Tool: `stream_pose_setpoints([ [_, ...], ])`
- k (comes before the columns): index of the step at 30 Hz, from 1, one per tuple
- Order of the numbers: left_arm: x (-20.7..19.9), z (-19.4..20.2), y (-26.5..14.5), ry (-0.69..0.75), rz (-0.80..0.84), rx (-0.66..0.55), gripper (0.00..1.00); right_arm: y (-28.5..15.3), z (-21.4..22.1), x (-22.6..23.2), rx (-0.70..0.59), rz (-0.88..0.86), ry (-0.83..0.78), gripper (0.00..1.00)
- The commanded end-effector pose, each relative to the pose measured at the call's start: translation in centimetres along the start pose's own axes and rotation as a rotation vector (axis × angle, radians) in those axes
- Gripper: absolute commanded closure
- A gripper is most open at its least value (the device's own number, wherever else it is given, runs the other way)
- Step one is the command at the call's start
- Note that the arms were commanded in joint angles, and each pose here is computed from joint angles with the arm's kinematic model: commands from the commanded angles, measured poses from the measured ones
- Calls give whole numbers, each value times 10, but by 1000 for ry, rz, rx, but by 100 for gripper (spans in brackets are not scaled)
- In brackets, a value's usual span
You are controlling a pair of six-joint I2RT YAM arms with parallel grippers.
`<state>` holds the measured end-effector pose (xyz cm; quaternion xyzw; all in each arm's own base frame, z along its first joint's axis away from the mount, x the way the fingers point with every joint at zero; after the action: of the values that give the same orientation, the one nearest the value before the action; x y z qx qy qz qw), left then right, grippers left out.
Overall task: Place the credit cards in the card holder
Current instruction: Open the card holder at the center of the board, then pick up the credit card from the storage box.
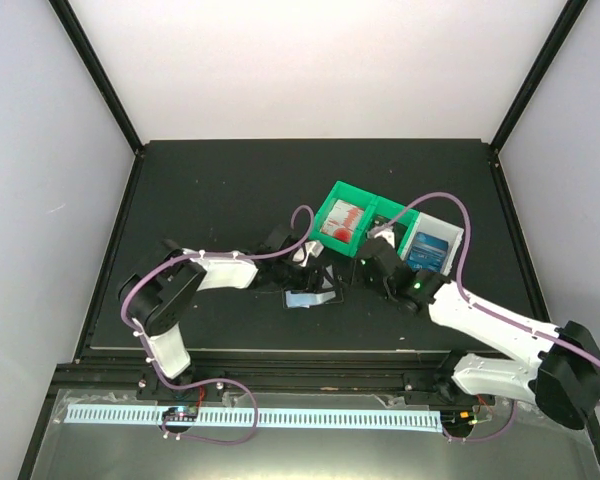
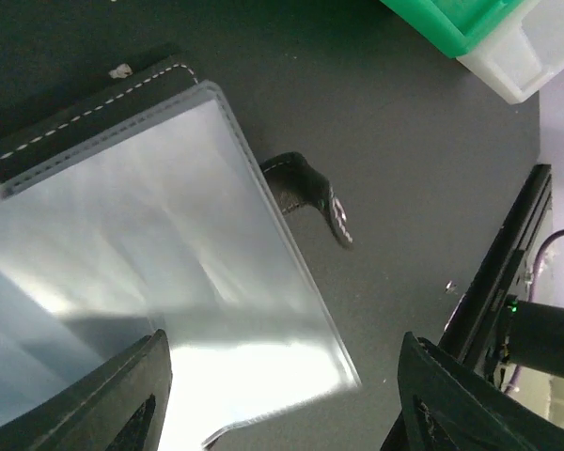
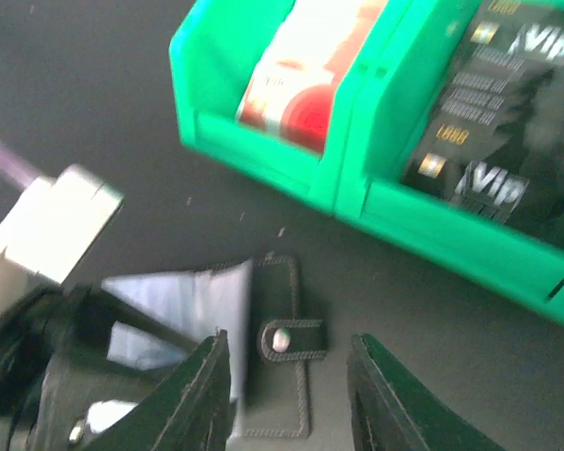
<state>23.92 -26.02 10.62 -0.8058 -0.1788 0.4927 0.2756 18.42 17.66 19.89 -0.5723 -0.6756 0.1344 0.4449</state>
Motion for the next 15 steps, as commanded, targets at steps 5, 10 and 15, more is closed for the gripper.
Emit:
stream_pose_setpoints([
  [5, -13, -6, -21, 93, -110, -20, 37, 4, -64, 6, -15, -25, -222, 61],
  [10, -16, -9, -25, 115, -130, -26, 42, 17, -87, 25, 53, -99, -359, 59],
  [15, -17, -10, -25, 116, -119, -22, 46, 38, -103, 41, 124, -121, -452, 59],
])
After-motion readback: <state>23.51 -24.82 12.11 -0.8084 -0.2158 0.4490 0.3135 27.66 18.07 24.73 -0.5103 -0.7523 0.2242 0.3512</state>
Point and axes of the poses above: each gripper's point midway between its finger pads, its own y axis out along the fingers, its own x axis along the line the jaws close on, z = x × y, the point moved 10 cm from there along -y, back along the fingers, and after that the axes turned 10 degrees about y, right-handed, at the moved point
